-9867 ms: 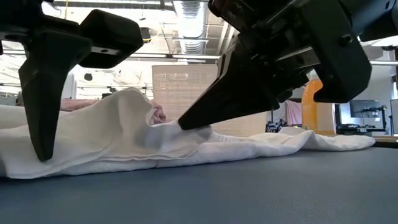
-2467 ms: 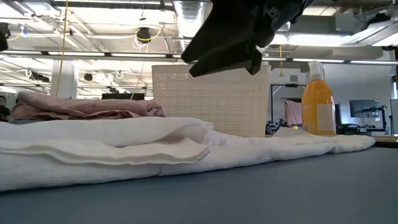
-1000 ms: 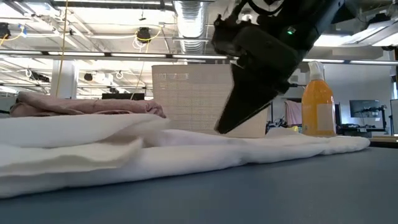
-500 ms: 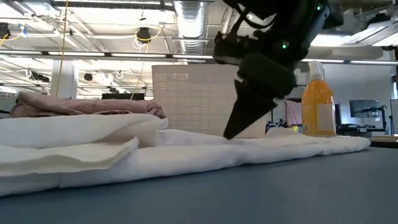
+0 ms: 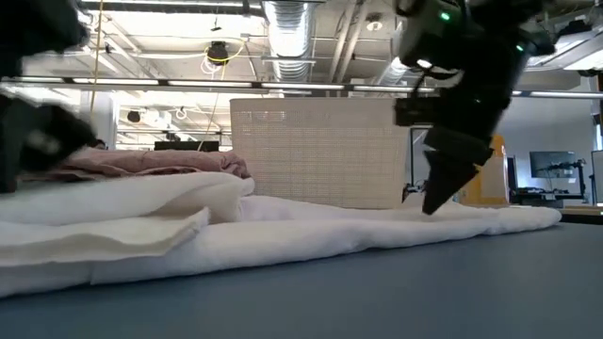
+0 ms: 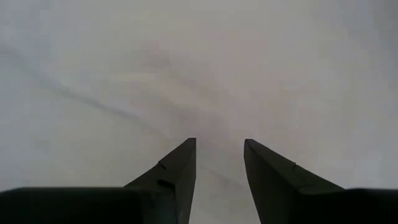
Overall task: Fold Laundry from Bin
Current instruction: Fold the white shirt
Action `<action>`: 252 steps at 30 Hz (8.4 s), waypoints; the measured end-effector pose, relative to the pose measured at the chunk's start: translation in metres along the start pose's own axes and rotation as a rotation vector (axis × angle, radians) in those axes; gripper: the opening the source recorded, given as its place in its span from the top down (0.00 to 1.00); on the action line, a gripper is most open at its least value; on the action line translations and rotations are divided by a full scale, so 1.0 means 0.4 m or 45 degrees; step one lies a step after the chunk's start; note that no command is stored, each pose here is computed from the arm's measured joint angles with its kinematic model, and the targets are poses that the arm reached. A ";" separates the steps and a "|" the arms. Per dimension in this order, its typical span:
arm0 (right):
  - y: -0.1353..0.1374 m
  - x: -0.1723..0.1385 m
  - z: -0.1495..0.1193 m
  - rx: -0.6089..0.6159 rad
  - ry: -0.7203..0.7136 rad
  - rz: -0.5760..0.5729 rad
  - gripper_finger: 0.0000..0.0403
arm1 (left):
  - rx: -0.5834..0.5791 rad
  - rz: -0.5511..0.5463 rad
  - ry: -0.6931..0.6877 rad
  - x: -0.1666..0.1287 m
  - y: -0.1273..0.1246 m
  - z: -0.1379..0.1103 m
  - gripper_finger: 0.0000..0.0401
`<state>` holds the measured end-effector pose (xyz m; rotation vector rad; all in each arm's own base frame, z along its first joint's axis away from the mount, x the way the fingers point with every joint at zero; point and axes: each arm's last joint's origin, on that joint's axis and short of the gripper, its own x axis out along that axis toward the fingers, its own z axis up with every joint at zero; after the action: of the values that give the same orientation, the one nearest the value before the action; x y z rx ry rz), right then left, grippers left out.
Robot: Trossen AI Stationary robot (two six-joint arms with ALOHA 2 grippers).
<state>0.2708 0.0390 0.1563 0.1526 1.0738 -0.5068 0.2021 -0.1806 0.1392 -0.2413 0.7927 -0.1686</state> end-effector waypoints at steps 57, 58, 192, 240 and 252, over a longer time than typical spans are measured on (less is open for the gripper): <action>-0.304 -0.003 -0.114 0.765 0.067 -0.202 0.95 | -0.136 -0.155 0.273 0.050 -0.008 -0.074 0.86; -0.307 -0.003 -0.113 0.769 0.067 -0.206 0.95 | -0.141 -0.155 0.274 0.050 -0.008 -0.074 0.86; -0.380 0.133 0.052 0.880 -0.184 0.090 0.74 | -0.187 -0.441 0.506 0.035 -0.045 -0.094 0.86; -0.334 0.122 -0.009 0.884 -0.089 -0.077 0.92 | -0.217 -0.423 0.500 0.036 -0.045 -0.093 0.86; -0.354 -0.003 0.019 0.826 -0.244 -0.072 0.83 | -0.290 -0.267 0.475 0.045 -0.014 -0.084 0.86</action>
<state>0.2105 -0.0872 0.1783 0.6313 0.6983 -0.8921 0.1900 -0.1952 0.1057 -0.5196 1.1589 -0.3279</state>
